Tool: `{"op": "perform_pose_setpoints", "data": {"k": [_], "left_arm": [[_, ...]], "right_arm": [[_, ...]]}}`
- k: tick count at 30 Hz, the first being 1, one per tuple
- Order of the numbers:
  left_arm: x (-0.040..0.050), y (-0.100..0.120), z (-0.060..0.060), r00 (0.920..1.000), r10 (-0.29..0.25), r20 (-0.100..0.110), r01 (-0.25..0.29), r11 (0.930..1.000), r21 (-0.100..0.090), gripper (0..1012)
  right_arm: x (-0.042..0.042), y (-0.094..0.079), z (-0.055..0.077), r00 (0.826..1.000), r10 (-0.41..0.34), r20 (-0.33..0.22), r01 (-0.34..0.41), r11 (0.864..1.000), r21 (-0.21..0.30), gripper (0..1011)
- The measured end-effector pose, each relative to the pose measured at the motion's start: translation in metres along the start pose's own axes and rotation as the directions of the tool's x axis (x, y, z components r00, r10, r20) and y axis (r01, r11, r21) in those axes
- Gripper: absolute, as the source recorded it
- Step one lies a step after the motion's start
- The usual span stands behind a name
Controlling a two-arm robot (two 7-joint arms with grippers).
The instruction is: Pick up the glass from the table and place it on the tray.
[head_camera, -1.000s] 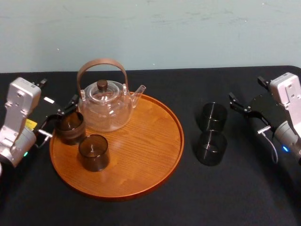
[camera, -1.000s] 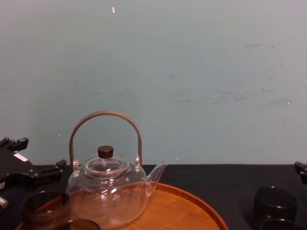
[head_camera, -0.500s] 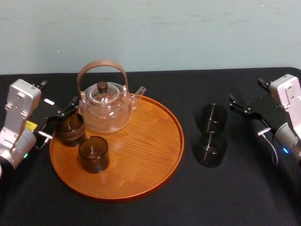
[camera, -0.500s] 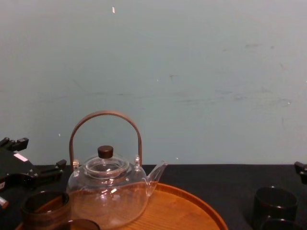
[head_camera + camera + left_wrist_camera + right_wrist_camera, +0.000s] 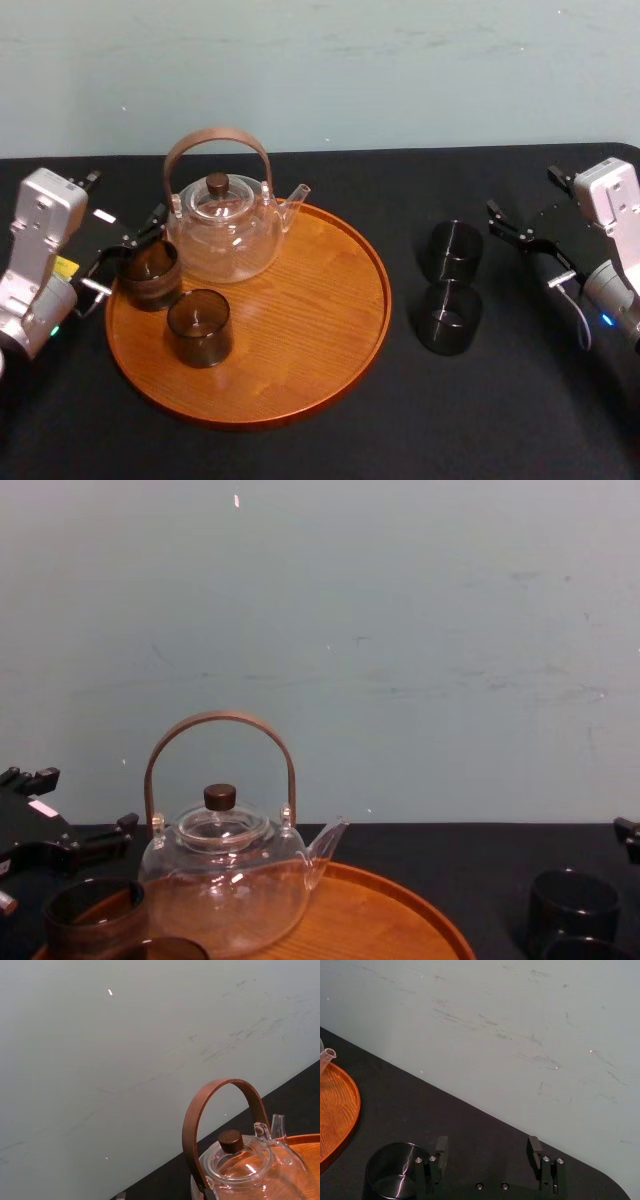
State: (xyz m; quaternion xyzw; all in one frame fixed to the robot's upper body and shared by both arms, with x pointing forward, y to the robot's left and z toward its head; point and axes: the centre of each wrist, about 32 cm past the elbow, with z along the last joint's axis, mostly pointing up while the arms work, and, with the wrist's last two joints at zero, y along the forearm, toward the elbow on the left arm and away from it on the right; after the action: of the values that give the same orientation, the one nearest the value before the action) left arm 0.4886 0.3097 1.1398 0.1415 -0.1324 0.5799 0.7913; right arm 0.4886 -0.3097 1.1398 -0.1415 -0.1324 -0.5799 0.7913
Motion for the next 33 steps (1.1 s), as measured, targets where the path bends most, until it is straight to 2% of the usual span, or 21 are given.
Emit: {"op": "perform_pose_setpoints", "data": {"k": [19,22,26,29,32,33], "left_arm": [[0.0,0.0,0.0,1.0,0.0,0.0,0.0,1.0,0.0,1001],[0.0,0.0,0.0,1.0,0.0,0.0,0.0,1.0,0.0,1001],[0.0,0.0,0.0,1.0,0.0,0.0,0.0,1.0,0.0,1001],[0.0,0.0,0.0,1.0,0.0,0.0,0.0,1.0,0.0,1001],[0.0,0.0,0.0,1.0,0.0,0.0,0.0,1.0,0.0,1001],[0.0,0.0,0.0,1.0,0.0,0.0,0.0,1.0,0.0,1001]], "right_arm": [[0.0,0.0,0.0,1.0,0.0,0.0,0.0,1.0,0.0,1002],[0.0013,-0.002,0.001,1.0,0.02,-0.009,-0.02,1.0,0.013,1002],[0.0023,-0.008,0.003,0.999,0.048,-0.008,-0.048,0.998,0.033,1002],[0.0022,-0.017,0.007,0.997,0.077,-0.006,-0.077,0.996,0.048,1002],[0.0003,-0.034,0.014,0.994,0.112,0.003,-0.112,0.992,0.062,1002],[0.0003,-0.034,0.014,0.994,0.112,0.003,-0.112,0.992,0.062,1002]]}}
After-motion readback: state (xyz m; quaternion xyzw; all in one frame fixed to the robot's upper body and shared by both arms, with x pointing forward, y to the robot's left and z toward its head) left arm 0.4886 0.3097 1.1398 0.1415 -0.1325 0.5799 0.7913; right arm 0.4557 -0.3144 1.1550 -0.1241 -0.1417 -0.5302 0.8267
